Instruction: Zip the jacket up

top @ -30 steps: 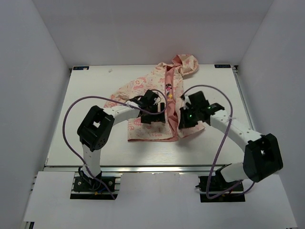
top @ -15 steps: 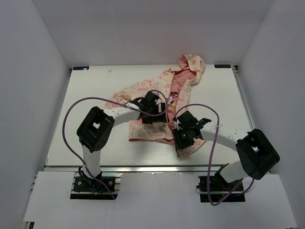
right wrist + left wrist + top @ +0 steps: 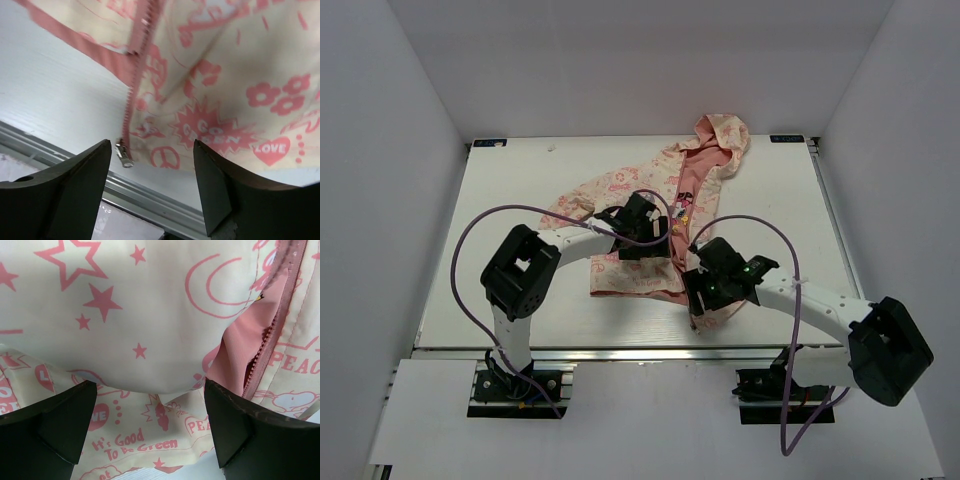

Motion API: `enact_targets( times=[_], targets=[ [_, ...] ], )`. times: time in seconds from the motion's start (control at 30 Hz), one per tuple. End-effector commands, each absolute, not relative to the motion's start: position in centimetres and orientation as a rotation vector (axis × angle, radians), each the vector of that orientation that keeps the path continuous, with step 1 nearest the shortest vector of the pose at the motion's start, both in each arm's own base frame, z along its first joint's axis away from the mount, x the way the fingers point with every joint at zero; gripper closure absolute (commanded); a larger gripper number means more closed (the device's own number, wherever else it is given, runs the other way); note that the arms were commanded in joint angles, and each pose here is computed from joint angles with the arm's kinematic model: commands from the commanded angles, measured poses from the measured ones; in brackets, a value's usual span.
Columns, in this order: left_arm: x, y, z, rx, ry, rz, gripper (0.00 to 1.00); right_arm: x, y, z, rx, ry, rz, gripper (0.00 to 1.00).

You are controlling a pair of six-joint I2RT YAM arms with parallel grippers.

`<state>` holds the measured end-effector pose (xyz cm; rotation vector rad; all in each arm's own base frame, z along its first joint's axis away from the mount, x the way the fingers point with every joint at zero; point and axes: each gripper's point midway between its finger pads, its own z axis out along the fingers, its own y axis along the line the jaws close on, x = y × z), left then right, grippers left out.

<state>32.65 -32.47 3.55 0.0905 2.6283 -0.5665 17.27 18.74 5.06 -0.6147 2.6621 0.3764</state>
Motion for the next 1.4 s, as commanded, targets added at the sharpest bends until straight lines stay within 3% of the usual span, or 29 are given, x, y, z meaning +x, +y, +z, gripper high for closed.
enact_targets(
  times=[0.0,0.1,0.17,0.4,0.57,0.7,0.83,0.87,1.17,1.37],
  targets=[
    [29.3,-31.4,1.4,0.096,2.749,-0.51,0.02,16.6,17.0,3.7,-0.545,2.731,0.261,0.28],
    [29.3,-31.5,1.6,0.098,2.745,-0.505,0.02,16.0,16.9,2.9,-0.518,2.758,0.259,0.28],
    [29.3,-31.5,1.6,0.099,2.746,-0.501,0.02,15.8,17.2,2.5,-0.512,2.752,0.251,0.2],
    [29.4,-31.3,1.6,0.092,2.753,-0.477,0.02,15.0,16.6,0.7,-0.485,2.782,0.063,0.22],
    [29.6,-31.3,1.9,0.091,2.745,-0.468,0.02,14.4,16.4,-0.4,-0.461,2.806,0.005,0.45],
    [29.5,-31.2,1.8,0.09,2.753,-0.456,0.02,13.8,16.4,-1.1,-0.473,2.826,-0.008,0.47],
    [29.6,-31.3,2.8,0.106,2.737,-0.464,0.02,13.8,17.0,-1.0,-0.459,2.823,0.027,0.95],
    [29.6,-31.4,3.2,0.114,2.731,-0.471,0.02,14.1,17.3,-0.3,-0.455,2.799,0.058,0.98],
    [29.2,-32.0,9.3,0.184,2.585,-0.56,0.02,17.5,21.3,7.7,-0.402,2.509,0.398,1.0],
    [26.4,-34.2,13.7,0.318,2.462,-0.893,0.02,18.2,22.4,11.4,-0.425,2.395,0.561,1.0]
  ],
)
